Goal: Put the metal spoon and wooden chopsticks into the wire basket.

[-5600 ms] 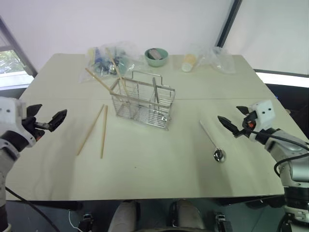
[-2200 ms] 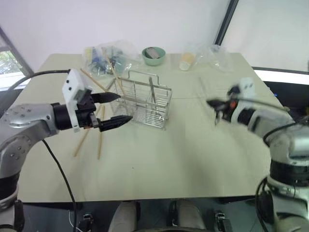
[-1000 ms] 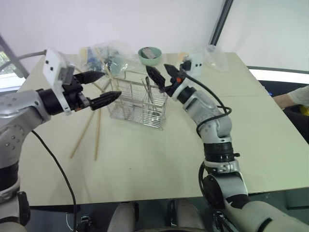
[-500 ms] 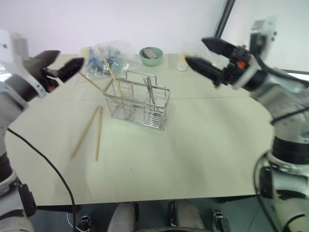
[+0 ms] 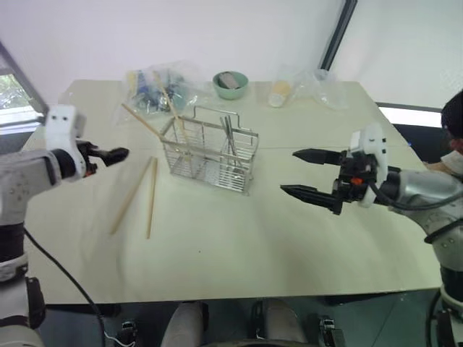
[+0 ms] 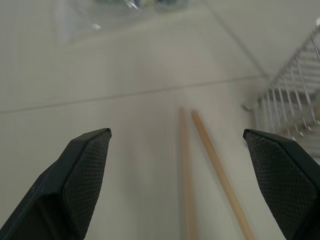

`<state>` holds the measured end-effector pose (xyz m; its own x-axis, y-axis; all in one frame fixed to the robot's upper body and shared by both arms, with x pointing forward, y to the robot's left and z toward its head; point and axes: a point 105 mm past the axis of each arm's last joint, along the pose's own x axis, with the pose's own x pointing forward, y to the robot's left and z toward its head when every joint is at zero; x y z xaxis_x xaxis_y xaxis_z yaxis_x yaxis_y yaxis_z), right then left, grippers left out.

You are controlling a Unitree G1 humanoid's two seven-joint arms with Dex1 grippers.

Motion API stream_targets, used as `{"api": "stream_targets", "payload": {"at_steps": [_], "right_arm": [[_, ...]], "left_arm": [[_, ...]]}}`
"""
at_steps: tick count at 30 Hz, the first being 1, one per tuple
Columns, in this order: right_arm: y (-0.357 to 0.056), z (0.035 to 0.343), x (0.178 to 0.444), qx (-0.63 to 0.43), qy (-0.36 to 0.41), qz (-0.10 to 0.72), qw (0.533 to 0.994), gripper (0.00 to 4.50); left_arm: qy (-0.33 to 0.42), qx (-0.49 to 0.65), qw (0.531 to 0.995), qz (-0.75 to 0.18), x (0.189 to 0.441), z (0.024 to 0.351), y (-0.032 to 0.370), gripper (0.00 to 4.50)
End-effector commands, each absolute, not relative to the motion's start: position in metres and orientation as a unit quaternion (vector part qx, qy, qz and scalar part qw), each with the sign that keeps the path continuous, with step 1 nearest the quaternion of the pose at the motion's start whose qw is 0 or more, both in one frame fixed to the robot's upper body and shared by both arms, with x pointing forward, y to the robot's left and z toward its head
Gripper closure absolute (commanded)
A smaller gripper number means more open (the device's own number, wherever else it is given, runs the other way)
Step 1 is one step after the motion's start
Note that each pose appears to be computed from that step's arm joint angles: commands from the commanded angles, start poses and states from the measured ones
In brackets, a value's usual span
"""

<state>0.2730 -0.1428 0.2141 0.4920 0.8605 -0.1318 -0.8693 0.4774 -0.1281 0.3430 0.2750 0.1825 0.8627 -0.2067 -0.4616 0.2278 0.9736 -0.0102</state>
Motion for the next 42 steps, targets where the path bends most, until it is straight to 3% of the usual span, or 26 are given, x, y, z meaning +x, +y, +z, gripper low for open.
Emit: {"api": "stream_targets", "payload": {"at_steps": [1,24,27,33,42], "right_arm": [[-0.14,0.223,0.269,-0.085,0.002,0.491,0.867,0.03],[-0.142,0.22,0.264,-0.017,0.004,0.438,0.899,0.03],[-0.143,0.216,0.261,-0.023,0.014,0.443,0.896,0.0],[-0.147,0.215,0.258,-0.033,0.021,0.447,0.894,0.0],[-0.147,0.215,0.259,-0.032,0.021,0.446,0.894,0.0]], "left_arm": [[0.26,0.034,0.958,-0.113,0.344,0.169,0.278,0.0],[0.369,0.052,0.917,-0.144,0.368,0.093,0.261,0.0],[0.377,0.049,0.914,-0.144,0.371,0.089,0.261,1.31],[0.375,0.042,0.916,-0.137,0.376,0.09,0.26,4.48],[0.358,0.042,0.924,-0.125,0.382,0.096,0.263,4.48]]}}
